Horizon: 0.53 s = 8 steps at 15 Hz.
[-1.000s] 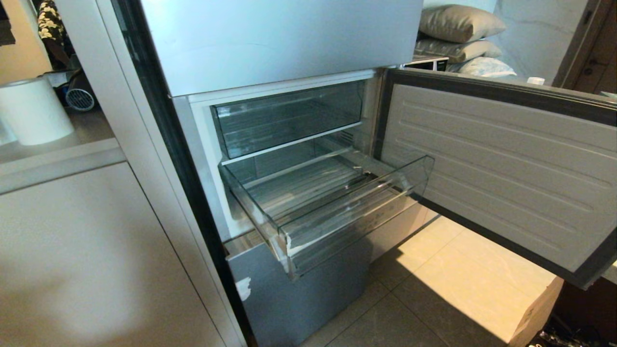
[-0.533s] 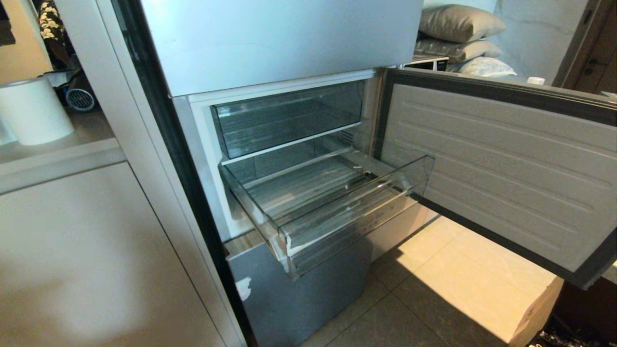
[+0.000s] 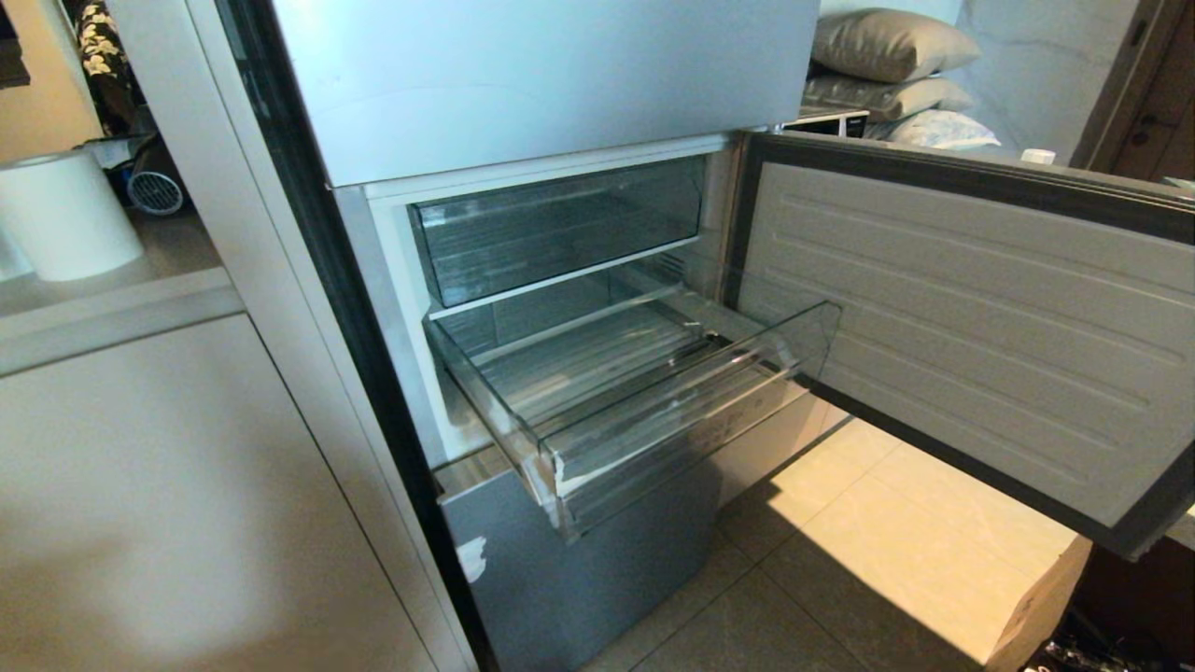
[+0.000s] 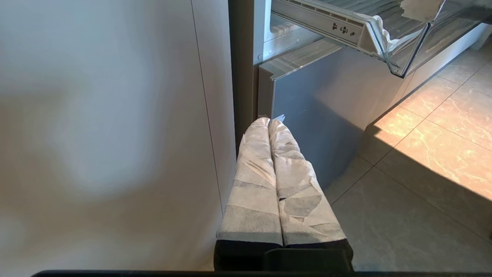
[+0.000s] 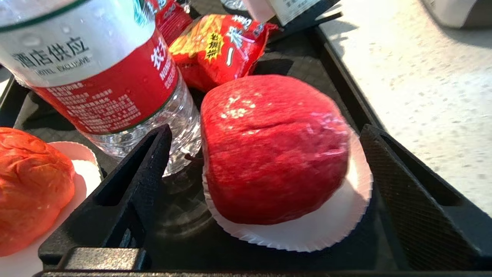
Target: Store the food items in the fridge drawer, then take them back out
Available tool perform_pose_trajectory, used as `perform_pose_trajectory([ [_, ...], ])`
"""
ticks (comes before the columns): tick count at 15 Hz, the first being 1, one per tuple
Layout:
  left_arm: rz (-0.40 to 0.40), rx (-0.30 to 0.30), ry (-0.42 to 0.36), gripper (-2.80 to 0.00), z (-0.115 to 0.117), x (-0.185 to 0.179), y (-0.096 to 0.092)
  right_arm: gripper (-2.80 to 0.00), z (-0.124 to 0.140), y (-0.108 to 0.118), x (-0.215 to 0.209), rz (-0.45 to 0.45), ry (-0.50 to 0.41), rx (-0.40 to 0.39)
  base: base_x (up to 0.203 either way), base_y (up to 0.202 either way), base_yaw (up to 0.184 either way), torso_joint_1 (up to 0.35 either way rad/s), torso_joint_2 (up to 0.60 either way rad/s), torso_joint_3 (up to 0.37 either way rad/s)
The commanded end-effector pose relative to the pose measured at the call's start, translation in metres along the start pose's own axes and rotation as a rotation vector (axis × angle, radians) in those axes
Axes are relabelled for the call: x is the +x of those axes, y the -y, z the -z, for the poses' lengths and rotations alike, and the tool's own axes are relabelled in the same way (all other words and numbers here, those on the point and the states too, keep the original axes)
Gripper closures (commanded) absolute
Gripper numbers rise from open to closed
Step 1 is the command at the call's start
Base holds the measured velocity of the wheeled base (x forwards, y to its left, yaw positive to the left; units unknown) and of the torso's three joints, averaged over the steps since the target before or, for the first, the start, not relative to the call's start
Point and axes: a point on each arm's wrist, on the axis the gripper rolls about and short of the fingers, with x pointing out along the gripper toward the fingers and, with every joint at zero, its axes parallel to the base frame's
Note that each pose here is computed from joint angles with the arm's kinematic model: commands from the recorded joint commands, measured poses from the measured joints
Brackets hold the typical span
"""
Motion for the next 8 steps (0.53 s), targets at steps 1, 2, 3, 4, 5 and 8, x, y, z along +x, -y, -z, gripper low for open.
perform_pose_trajectory([
  [1, 0.000, 0.000, 0.002, 0.00, 0.0000, -0.0002, 0.0000, -2.80, 0.0037, 0.0007, 0.0022, -0.001, -0.005, 0.011, 0.000, 0.000, 0.000, 0.000, 0.00, 0.000],
  [2, 0.000, 0.000, 0.003, 0.00, 0.0001, -0.0002, 0.0000, -2.80, 0.0064, 0.0015, 0.0037, -0.001, -0.010, 0.014, 0.000, 0.000, 0.000, 0.000, 0.00, 0.000],
  [3, 0.000, 0.000, 0.002, 0.00, 0.0000, -0.0002, 0.0000, -2.80, 0.0068, 0.0016, 0.0042, -0.001, -0.011, 0.016, 0.000, 0.000, 0.000, 0.000, 0.00, 0.000],
  [4, 0.000, 0.000, 0.002, 0.00, 0.0000, -0.0002, 0.0000, -2.80, 0.0087, 0.0019, 0.0050, 0.000, -0.016, 0.022, 0.000, 0.000, 0.000, 0.000, 0.00, 0.000],
  [5, 0.000, 0.000, 0.002, 0.00, 0.0000, -0.0002, 0.0000, -2.80, 0.0086, 0.0020, 0.0053, 0.000, -0.015, 0.027, 0.000, 0.000, 0.000, 0.000, 0.00, 0.000],
  [8, 0.000, 0.000, 0.002, 0.00, 0.0000, -0.0002, 0.0000, -2.80, 0.0077, 0.0026, 0.0054, 0.001, -0.012, 0.030, 0.000, 0.000, 0.000, 0.000, 0.00, 0.000],
])
